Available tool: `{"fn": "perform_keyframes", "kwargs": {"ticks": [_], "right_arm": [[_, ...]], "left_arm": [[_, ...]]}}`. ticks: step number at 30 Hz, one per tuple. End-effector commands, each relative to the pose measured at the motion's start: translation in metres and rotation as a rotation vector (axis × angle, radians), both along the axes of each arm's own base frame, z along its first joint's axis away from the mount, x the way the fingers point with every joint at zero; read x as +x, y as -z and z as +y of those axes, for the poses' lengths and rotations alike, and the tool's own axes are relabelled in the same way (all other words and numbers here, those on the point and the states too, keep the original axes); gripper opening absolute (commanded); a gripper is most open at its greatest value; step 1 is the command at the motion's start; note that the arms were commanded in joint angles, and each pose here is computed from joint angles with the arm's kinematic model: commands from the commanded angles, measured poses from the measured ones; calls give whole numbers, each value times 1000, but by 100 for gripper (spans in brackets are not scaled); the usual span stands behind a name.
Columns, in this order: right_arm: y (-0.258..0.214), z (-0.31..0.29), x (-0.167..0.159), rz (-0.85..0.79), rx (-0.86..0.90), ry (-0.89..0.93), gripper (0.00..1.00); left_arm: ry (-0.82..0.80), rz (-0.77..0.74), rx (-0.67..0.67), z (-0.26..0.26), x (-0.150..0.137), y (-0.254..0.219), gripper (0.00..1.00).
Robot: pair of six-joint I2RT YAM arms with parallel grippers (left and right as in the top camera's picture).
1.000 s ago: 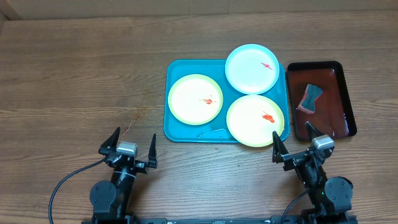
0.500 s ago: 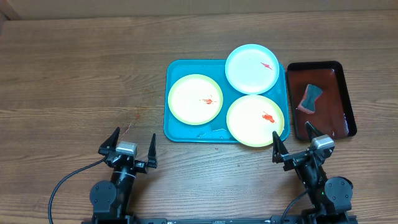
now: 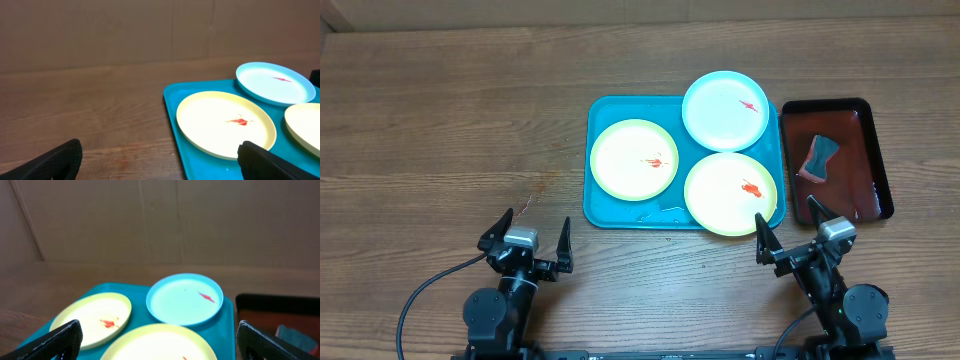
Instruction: Clean dirty plates on tray and stack at the side
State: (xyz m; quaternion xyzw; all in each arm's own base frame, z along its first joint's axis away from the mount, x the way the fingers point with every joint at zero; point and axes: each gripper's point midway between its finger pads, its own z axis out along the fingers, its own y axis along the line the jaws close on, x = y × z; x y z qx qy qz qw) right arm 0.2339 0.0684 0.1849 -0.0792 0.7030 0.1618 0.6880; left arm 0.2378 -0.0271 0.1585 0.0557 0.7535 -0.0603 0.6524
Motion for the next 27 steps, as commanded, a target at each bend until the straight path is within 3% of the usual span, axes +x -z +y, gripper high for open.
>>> {"fn": "perform_keyframes", "kwargs": {"ticks": [1,8,17,27], "right_arm": [[-37,4,-9,-71,12,-30,100],[-51,12,-13,3,3,-80,100],[-76,14,-4,114,-10,-82,100],[-85,16,9,307,-31,-84,100]], "left_arm": [[-6,-58,-12,1,-7,-37,100],[-5,-36,-5,0,-11,-72,100],[-5,108,-7,1,14,-102,100],[-1,420,-12,0,47,-121,100]]}}
